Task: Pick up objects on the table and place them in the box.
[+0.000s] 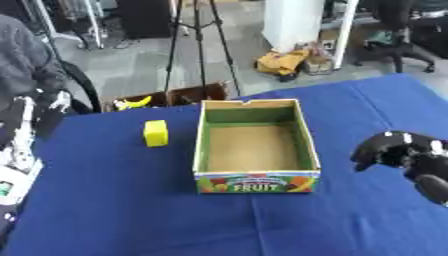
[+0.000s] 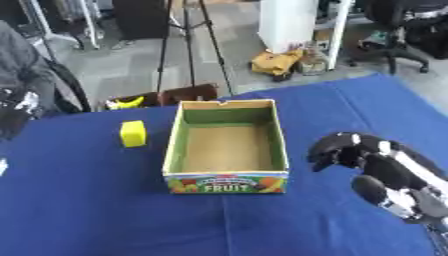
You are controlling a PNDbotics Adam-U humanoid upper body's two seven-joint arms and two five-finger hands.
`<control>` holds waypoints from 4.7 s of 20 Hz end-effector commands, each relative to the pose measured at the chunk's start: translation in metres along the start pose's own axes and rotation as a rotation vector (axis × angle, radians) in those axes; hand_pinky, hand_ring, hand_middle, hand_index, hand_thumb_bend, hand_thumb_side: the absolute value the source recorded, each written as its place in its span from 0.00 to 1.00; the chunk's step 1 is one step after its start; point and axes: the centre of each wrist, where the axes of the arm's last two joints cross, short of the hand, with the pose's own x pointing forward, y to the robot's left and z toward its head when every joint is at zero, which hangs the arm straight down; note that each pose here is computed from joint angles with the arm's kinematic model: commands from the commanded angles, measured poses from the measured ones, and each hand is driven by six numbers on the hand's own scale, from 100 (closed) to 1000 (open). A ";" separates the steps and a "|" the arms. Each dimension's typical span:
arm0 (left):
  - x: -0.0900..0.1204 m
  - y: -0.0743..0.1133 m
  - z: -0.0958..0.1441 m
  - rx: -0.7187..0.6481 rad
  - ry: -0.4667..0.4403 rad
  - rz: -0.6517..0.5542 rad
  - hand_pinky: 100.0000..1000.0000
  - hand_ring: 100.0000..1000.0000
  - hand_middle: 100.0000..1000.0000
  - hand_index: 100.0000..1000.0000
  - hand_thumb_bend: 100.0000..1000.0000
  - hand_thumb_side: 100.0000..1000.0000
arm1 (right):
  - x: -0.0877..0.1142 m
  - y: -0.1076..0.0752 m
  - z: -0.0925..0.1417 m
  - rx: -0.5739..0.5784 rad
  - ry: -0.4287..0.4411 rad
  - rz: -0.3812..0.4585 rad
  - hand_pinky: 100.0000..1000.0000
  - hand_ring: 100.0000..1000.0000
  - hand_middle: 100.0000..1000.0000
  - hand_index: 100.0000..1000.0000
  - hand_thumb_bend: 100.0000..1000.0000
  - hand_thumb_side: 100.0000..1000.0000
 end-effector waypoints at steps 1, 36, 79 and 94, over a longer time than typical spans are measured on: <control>0.000 0.020 -0.011 -0.008 0.000 -0.100 0.62 0.60 0.57 0.76 0.17 0.75 | 0.013 -0.008 -0.006 0.040 -0.012 0.055 0.66 0.74 0.70 0.76 0.35 0.54; 0.005 0.061 -0.021 -0.384 -0.023 -0.369 0.79 0.75 0.72 0.90 0.28 0.22 | 0.024 -0.014 -0.017 0.111 0.003 0.161 0.66 0.74 0.70 0.76 0.35 0.56; 0.010 0.051 -0.015 -0.616 0.011 -0.325 0.61 0.45 0.45 0.63 0.00 0.16 | 0.020 -0.014 -0.013 0.086 0.014 0.144 0.66 0.73 0.70 0.76 0.37 0.56; 0.145 0.050 -0.015 -0.560 -0.442 -0.418 0.61 0.46 0.46 0.64 0.00 0.16 | 0.018 -0.011 -0.013 0.082 0.002 0.114 0.66 0.73 0.70 0.75 0.38 0.55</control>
